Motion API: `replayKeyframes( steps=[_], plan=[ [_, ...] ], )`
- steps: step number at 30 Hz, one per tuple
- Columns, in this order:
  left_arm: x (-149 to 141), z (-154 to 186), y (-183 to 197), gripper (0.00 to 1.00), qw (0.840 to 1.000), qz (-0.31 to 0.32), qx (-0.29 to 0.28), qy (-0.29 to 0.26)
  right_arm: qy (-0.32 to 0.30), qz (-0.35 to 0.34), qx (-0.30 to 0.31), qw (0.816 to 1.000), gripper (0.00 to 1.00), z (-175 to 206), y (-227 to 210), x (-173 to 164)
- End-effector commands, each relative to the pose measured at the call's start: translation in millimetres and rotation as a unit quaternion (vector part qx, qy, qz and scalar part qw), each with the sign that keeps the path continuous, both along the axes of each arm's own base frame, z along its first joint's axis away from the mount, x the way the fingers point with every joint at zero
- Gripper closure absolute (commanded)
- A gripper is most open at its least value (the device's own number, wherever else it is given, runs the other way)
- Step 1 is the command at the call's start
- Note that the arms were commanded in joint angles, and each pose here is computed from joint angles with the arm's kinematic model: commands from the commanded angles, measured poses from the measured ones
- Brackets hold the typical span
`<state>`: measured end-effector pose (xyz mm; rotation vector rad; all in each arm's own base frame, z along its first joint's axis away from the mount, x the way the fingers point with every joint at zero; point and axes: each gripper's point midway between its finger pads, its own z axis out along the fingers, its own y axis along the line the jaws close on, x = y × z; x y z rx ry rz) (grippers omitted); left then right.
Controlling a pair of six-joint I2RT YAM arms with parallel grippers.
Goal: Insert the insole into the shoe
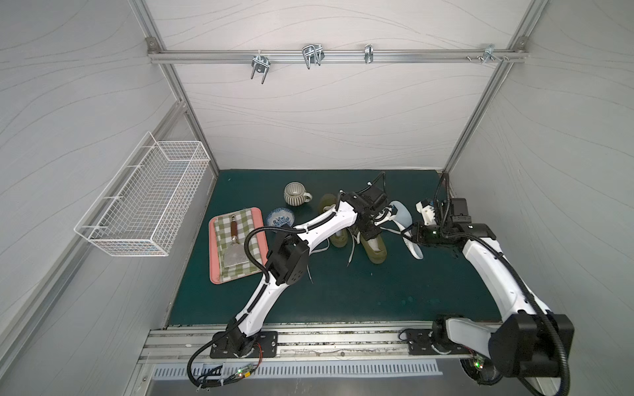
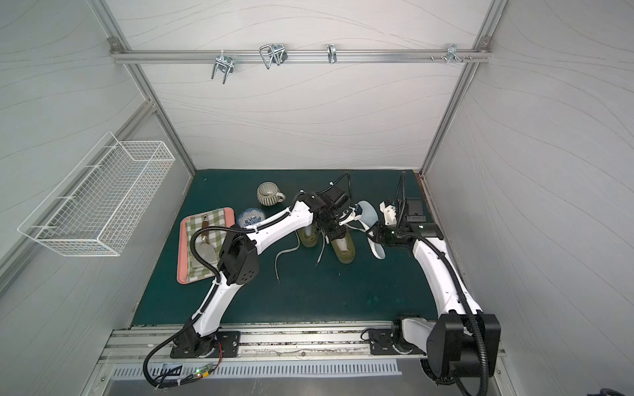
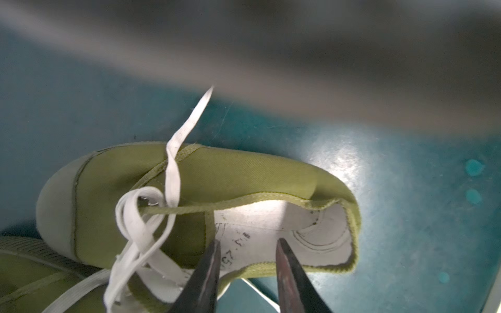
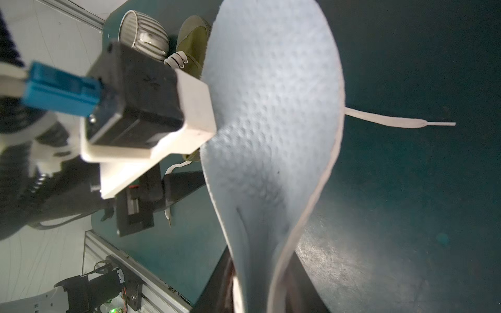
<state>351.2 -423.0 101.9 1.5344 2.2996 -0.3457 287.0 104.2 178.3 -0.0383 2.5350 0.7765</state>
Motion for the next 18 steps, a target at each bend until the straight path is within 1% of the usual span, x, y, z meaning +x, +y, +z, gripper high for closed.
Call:
replayKeyframes(
  steps=[1,7,14,18],
  plan=[
    [11,-15,3,0.63,1.0,-0.003,0.022,-0.012,-0.009,0.013,0.01,1.0,0.72,8,3,-3],
    [17,-29,9,0.63,0.999,-0.003,0.045,-0.016,-0.011,0.014,0.011,1.0,0.71,9,3,-3],
    [28,-34,12,0.62,0.997,-0.002,0.06,-0.044,-0.009,0.017,0.014,1.0,0.71,9,4,-2],
    [28,-41,15,0.61,0.995,-0.015,0.077,-0.054,-0.009,0.016,0.015,1.0,0.71,9,5,-1]
  ],
)
